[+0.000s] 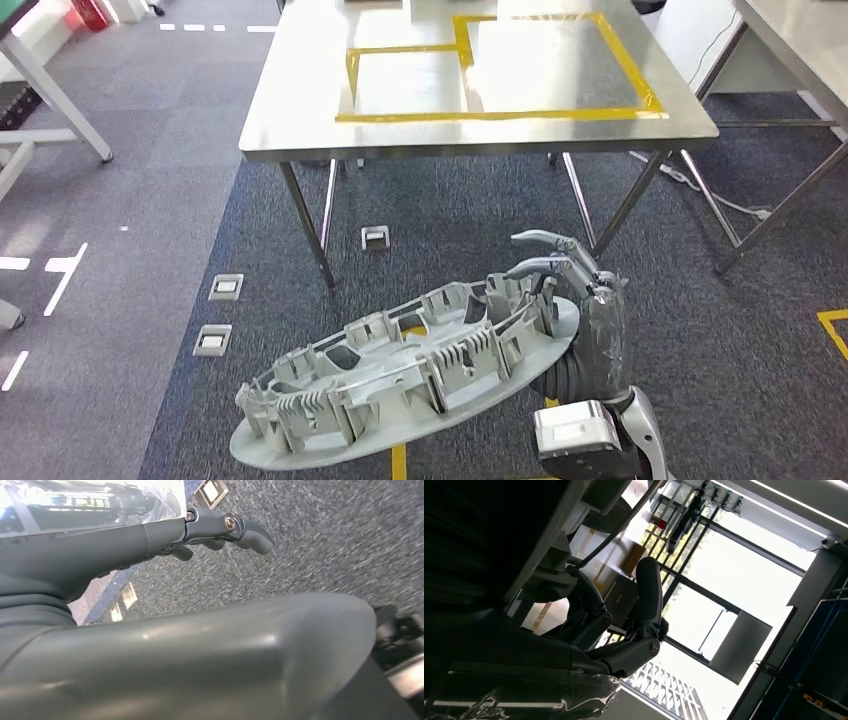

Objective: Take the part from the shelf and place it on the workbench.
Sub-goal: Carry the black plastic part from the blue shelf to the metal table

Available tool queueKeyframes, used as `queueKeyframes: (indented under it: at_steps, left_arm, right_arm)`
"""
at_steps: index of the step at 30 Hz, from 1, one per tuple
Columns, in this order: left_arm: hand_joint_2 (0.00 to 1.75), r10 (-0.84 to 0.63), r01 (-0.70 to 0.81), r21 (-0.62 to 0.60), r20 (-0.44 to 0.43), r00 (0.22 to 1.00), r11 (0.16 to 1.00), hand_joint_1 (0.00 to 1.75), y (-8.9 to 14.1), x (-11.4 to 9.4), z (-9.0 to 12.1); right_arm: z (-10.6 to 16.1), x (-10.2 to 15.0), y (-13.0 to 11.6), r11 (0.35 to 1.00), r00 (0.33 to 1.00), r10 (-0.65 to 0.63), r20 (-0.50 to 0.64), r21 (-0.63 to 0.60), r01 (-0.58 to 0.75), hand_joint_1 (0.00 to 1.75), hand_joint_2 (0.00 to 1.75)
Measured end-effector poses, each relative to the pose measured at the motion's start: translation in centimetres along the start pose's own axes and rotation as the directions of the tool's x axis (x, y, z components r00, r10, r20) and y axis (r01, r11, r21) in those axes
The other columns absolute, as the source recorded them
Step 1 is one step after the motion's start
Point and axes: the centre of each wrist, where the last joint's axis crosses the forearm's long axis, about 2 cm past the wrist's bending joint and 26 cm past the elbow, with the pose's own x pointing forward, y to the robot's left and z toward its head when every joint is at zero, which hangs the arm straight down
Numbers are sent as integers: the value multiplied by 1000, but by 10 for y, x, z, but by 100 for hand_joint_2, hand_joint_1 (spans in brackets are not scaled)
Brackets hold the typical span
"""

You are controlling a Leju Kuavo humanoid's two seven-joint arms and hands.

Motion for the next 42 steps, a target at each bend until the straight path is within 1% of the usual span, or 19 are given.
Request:
queueKeyframes:
  at_steps: [6, 14, 42]
  left_arm:
    - [175, 2, -2, 6, 2, 1000, 1000, 0, 2, -1, -1]
    - [175, 2, -2, 0, 1, 1000, 1000, 0, -1, -2, 0]
    - [175, 11, -11, 2, -2, 1000, 1000, 0, 0, -2, 0]
  right_arm:
    - [-2, 0, -1, 1000, 1000, 10, 25, -22, -10, 175, 175]
    - [0, -2, -1, 998, 999, -47, 11, -48, 48, 175, 175]
    - [0, -2, 0, 996, 997, -75, 1, -48, 75, 175, 175]
